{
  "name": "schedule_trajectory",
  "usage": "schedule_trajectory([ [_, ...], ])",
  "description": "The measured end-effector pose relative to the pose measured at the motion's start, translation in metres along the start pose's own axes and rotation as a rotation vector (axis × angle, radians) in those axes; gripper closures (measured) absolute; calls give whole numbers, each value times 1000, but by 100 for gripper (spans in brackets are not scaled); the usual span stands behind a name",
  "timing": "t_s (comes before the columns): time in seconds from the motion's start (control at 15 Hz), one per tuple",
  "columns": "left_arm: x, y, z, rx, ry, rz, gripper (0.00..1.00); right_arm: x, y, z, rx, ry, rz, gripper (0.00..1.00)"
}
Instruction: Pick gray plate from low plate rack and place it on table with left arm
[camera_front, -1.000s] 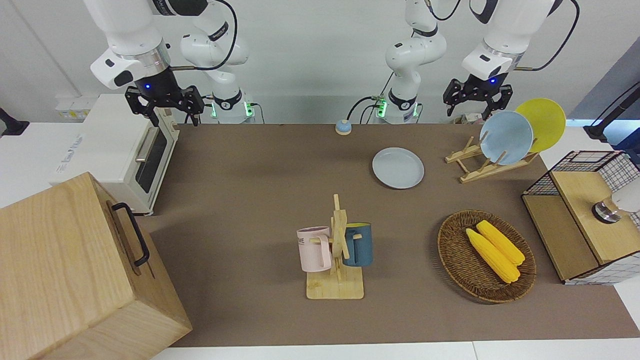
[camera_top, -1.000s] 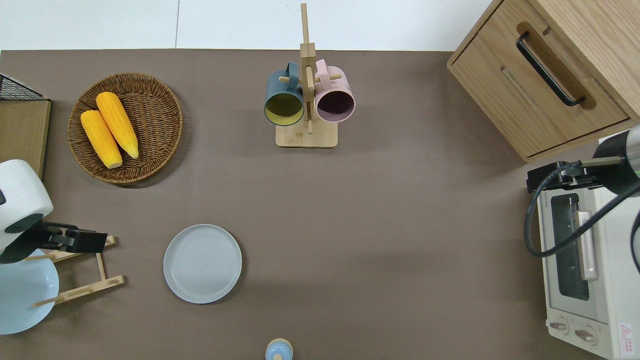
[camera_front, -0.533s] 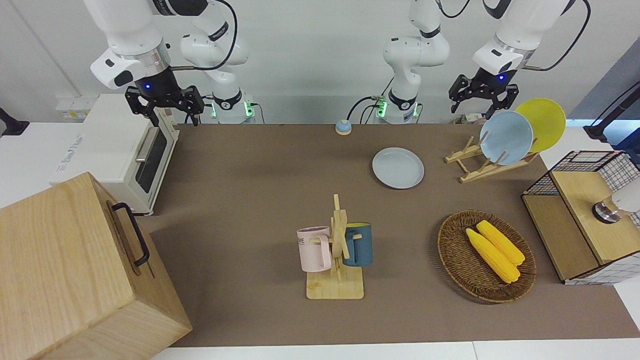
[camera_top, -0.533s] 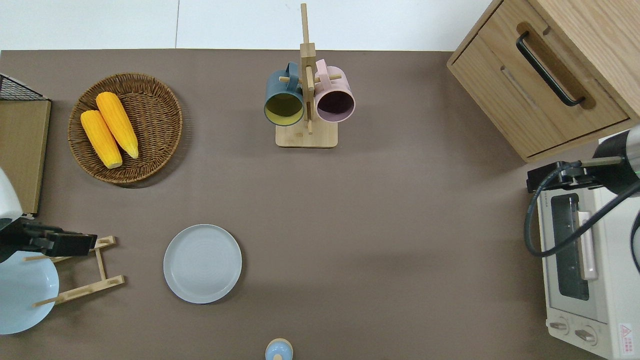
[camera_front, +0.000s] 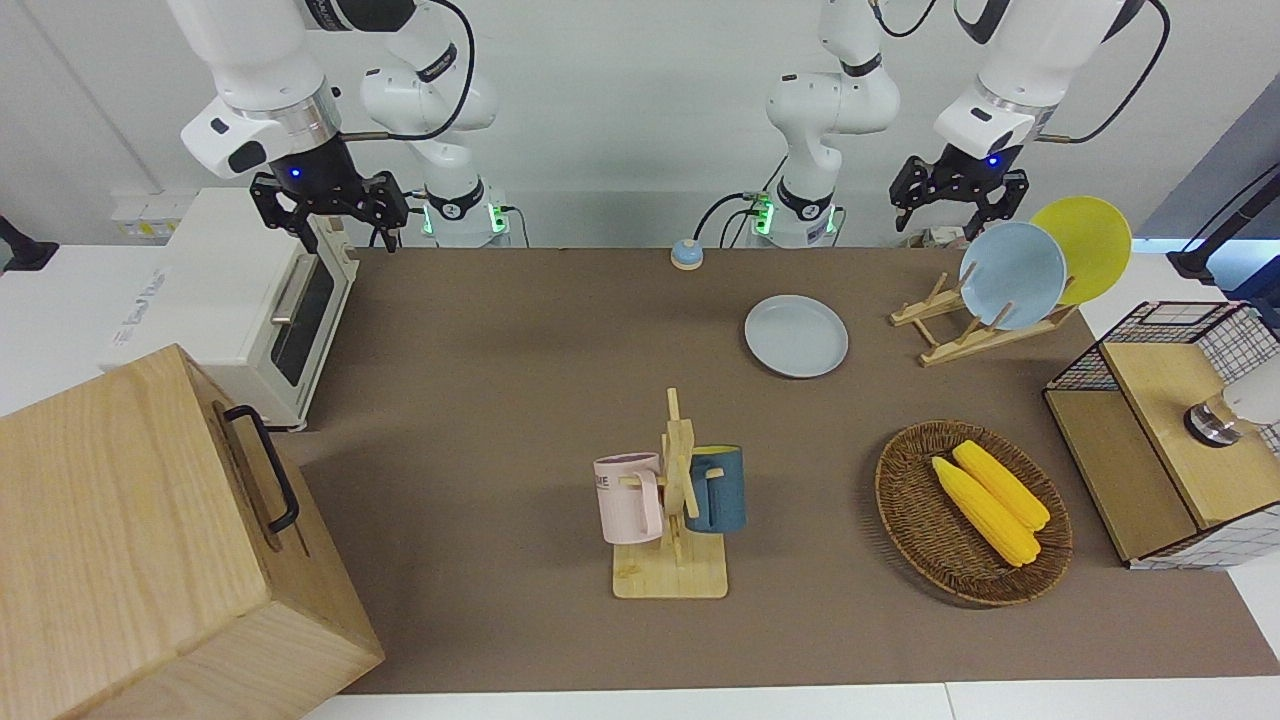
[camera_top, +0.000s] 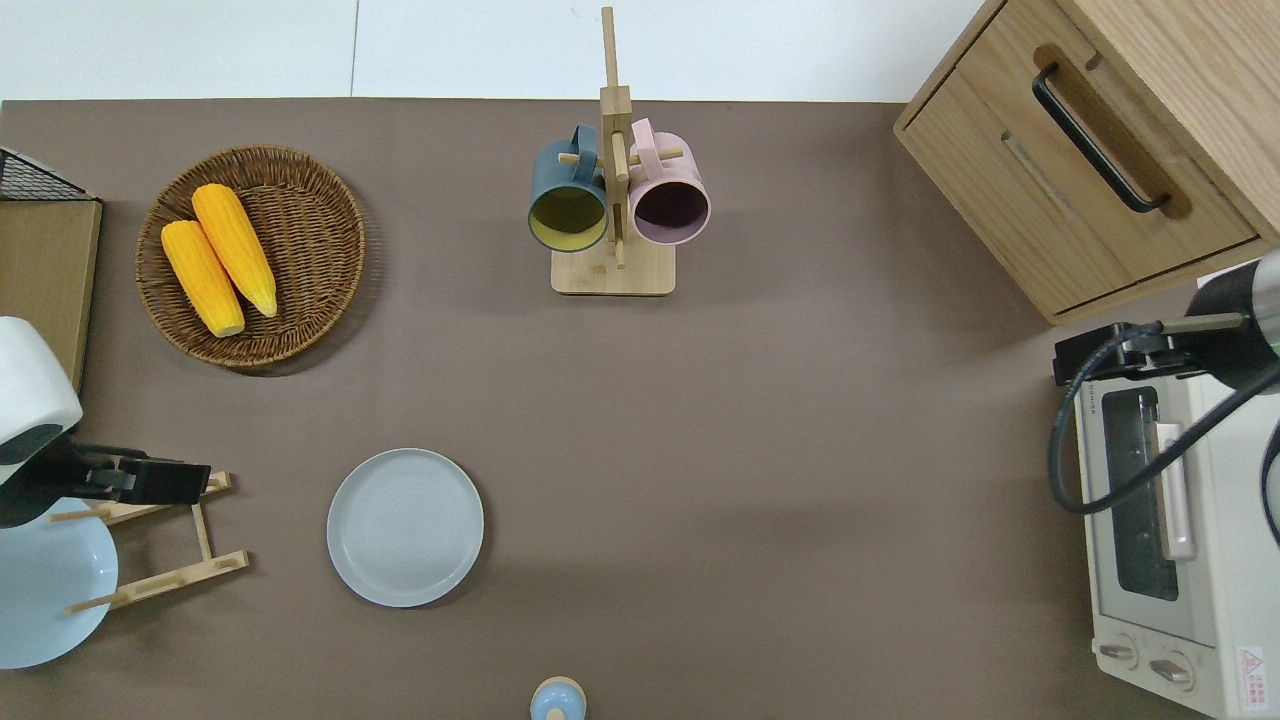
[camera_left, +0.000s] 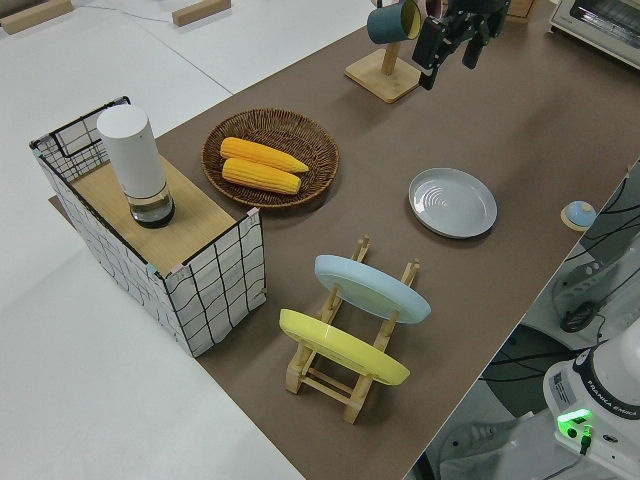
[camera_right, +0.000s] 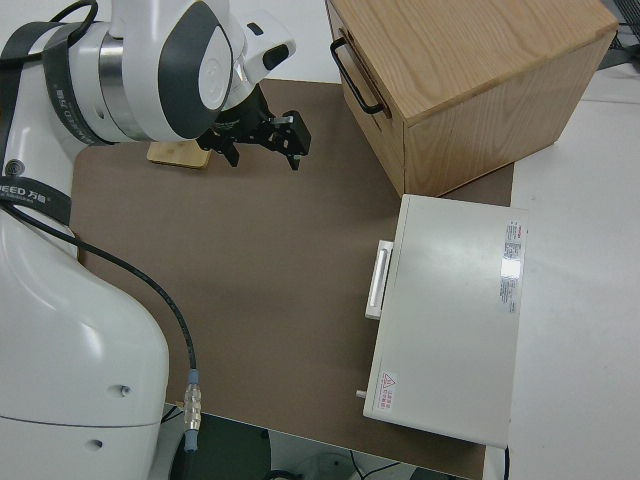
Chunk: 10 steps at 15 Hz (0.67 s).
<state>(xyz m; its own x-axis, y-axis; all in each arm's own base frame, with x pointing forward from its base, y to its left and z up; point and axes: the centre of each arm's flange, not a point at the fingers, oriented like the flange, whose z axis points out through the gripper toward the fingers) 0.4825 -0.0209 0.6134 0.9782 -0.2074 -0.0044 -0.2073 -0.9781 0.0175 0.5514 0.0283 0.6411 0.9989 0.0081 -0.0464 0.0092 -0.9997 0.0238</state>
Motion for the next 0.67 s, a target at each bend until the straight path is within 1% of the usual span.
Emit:
schedule_trajectory([
  [0.2, 0, 0, 0, 9, -1, -5, 0, 0, 0, 0, 0, 0, 0, 1],
  [0.33, 1, 0, -1, 19, 6, -6, 0, 0, 0, 0, 0, 0, 0, 1],
  [0.47, 6, 1, 1, 28, 21, -9, 0, 0, 0, 0, 0, 0, 0, 1],
  [0.67, 15, 1, 11, 30, 22, -13, 0, 0, 0, 0, 0, 0, 0, 1],
])
